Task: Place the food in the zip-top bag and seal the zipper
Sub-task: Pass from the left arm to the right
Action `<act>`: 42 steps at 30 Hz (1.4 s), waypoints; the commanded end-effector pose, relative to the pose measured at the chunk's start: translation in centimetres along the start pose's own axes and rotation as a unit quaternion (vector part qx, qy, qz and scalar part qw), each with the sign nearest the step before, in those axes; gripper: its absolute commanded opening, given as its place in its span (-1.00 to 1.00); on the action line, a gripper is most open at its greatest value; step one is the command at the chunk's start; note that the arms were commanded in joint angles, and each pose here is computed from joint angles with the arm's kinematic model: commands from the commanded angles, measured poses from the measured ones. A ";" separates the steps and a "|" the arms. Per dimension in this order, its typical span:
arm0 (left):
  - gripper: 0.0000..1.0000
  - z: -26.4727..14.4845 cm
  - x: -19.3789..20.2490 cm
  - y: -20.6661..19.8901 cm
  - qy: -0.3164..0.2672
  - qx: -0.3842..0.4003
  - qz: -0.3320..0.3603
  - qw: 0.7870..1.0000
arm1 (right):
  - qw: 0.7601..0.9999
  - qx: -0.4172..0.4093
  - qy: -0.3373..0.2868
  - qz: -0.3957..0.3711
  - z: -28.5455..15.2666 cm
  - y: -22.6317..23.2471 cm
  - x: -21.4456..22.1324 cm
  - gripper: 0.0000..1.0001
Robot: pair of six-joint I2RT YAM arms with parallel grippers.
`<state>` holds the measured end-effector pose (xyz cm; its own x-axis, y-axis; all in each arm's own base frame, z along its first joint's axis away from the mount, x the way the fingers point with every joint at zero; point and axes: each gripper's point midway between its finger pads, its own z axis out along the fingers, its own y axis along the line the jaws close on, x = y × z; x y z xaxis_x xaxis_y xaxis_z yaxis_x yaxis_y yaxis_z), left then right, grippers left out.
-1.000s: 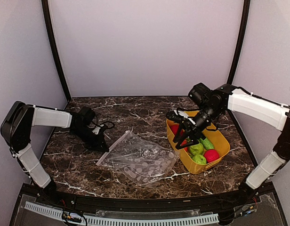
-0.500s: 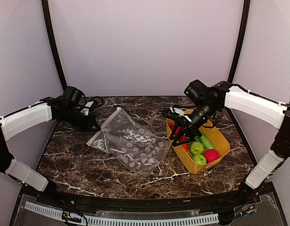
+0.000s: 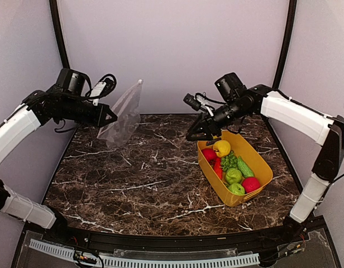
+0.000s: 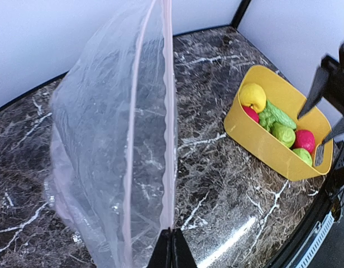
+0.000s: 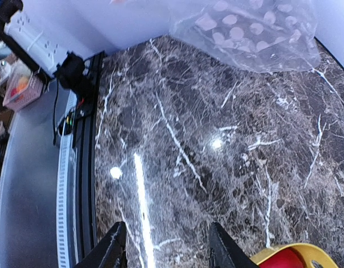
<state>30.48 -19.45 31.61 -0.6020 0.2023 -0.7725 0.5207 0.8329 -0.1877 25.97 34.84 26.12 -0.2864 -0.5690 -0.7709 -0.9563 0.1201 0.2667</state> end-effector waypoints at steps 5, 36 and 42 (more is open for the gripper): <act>-0.99 8.3 3.5 -3.6 0.011 -0.008 -0.033 0.999 | 0.985 -0.042 -0.074 0.149 2.6 -4.2 -4.8 -0.04; -0.99 13.4 3.7 -9.1 -0.062 -0.001 -0.075 0.995 | 0.948 -0.082 -0.146 0.270 6.4 -8.6 -8.5 0.16; -0.98 13.5 3.4 -10.1 -0.068 0.004 -0.070 0.995 | 0.942 -0.055 -0.136 0.301 7.0 -9.6 -7.4 0.01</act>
<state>31.24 -33.30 20.75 -0.6106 0.0463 -0.7905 0.4351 0.8537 -0.2862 36.02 43.29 25.74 -0.7805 -0.2194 -0.5854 -0.6240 0.2184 0.7503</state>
